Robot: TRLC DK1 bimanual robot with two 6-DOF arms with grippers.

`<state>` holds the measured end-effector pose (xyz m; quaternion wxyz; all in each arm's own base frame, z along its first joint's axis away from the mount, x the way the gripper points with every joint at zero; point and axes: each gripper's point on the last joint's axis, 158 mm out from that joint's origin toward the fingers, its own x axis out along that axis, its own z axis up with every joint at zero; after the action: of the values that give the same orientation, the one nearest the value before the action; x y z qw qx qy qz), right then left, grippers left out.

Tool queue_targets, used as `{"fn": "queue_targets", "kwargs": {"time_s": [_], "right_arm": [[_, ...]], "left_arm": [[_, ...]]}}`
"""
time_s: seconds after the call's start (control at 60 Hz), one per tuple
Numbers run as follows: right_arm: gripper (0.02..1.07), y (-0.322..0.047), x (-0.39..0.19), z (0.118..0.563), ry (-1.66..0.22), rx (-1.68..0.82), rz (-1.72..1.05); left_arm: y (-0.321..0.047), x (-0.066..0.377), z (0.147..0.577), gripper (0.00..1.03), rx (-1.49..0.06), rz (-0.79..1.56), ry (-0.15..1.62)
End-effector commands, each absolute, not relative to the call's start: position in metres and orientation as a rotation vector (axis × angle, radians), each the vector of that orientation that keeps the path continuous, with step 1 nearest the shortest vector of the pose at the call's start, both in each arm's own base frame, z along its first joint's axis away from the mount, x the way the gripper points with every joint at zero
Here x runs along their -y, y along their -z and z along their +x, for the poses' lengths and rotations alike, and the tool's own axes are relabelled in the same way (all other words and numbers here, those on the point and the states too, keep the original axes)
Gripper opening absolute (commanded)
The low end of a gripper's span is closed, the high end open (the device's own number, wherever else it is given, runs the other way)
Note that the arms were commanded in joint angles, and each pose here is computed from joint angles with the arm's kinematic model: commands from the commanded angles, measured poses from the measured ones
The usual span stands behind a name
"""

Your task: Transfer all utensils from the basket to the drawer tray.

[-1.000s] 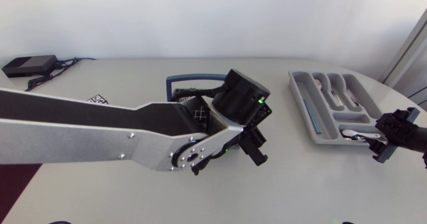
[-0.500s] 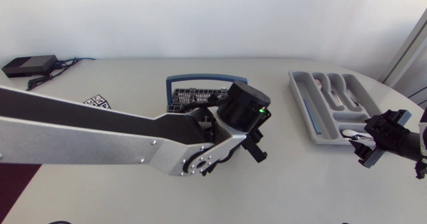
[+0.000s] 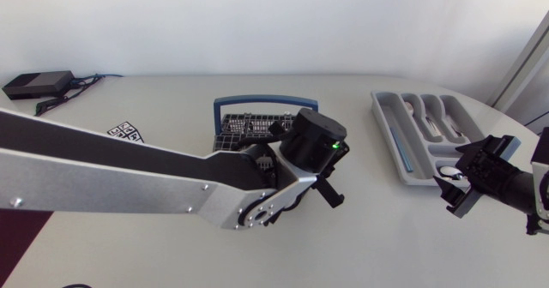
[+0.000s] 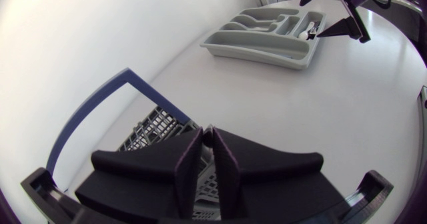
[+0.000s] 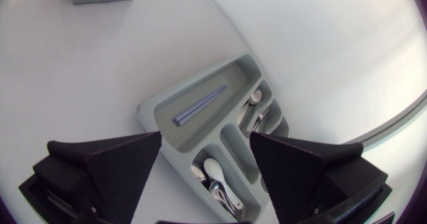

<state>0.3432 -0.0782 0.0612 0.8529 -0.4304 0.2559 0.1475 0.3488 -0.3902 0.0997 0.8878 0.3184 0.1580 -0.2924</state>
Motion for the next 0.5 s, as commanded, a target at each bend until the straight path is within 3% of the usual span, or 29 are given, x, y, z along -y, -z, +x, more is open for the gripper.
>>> {"fn": "queue_targets", "kwargs": {"time_s": [0.0,0.483], "right_arm": [[0.98,-0.056,0.069,0.336,-0.316,-0.550,-0.882],[0.98,-0.061,0.041,0.327,-0.348,-0.535,-0.889]], "left_arm": [[-0.078,0.384,0.346,0.06,-0.349,0.719,0.608],[-0.106,0.378,0.344,0.04,-0.238,0.761,0.557]]}}
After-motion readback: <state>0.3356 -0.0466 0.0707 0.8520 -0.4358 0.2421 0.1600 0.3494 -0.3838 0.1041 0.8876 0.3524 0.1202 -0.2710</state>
